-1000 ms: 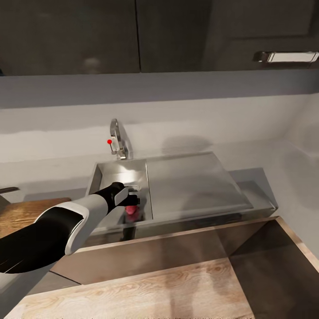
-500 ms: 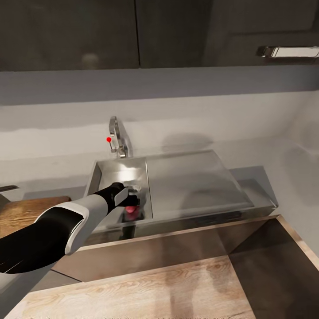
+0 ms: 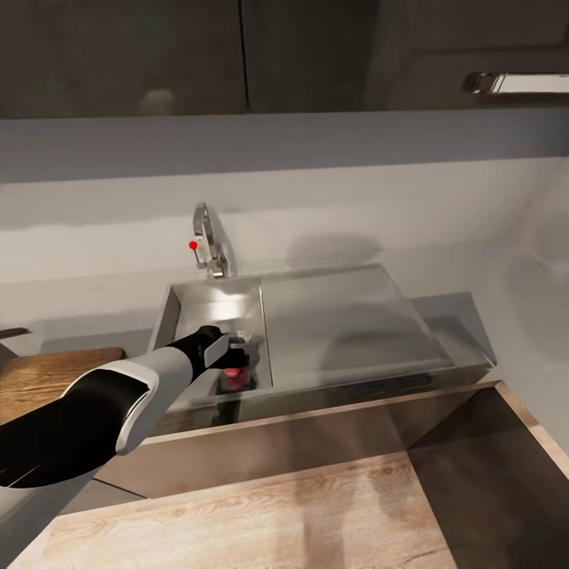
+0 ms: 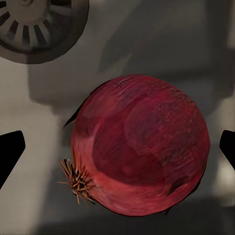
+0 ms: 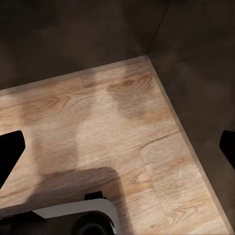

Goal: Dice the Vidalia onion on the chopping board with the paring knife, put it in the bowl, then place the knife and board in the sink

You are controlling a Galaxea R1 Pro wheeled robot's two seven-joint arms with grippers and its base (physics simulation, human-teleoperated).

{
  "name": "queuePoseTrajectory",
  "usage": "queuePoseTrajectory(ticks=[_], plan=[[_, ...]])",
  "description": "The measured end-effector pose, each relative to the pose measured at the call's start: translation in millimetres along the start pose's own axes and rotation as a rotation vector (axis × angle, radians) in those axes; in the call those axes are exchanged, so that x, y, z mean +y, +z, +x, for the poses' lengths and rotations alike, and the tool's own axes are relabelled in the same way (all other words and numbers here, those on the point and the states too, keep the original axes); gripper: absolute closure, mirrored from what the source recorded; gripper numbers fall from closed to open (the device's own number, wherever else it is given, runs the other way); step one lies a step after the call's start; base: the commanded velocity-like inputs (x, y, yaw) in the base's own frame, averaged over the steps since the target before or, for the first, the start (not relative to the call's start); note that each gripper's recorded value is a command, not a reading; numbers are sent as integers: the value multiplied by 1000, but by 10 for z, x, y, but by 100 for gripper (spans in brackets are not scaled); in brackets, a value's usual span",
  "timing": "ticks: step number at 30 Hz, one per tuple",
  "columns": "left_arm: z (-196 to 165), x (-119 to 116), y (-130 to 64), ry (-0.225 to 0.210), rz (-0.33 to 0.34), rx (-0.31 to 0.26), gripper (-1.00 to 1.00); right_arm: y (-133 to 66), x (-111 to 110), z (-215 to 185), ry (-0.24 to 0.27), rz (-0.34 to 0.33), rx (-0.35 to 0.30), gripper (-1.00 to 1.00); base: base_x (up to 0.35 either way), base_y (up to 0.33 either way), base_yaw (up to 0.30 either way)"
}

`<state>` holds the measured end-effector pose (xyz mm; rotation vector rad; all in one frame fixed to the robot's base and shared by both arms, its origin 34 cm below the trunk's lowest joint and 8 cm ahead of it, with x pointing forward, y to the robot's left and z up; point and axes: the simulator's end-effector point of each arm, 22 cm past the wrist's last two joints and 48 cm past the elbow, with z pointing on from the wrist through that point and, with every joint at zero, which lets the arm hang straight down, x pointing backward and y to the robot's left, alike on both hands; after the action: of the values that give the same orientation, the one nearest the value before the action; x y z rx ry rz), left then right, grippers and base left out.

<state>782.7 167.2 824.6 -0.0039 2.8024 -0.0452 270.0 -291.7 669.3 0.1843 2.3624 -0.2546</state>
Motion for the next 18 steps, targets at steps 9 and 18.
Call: queuePoseTrajectory(ticks=[9,18], plan=[[2,46,14,-1,-6,0,100,-3,-2,8,0,0,2,-100,0,0,0],[2,53,12,-3,-7,1,100,-1,-6,6,-1,0,1,-100,0,0,0]])
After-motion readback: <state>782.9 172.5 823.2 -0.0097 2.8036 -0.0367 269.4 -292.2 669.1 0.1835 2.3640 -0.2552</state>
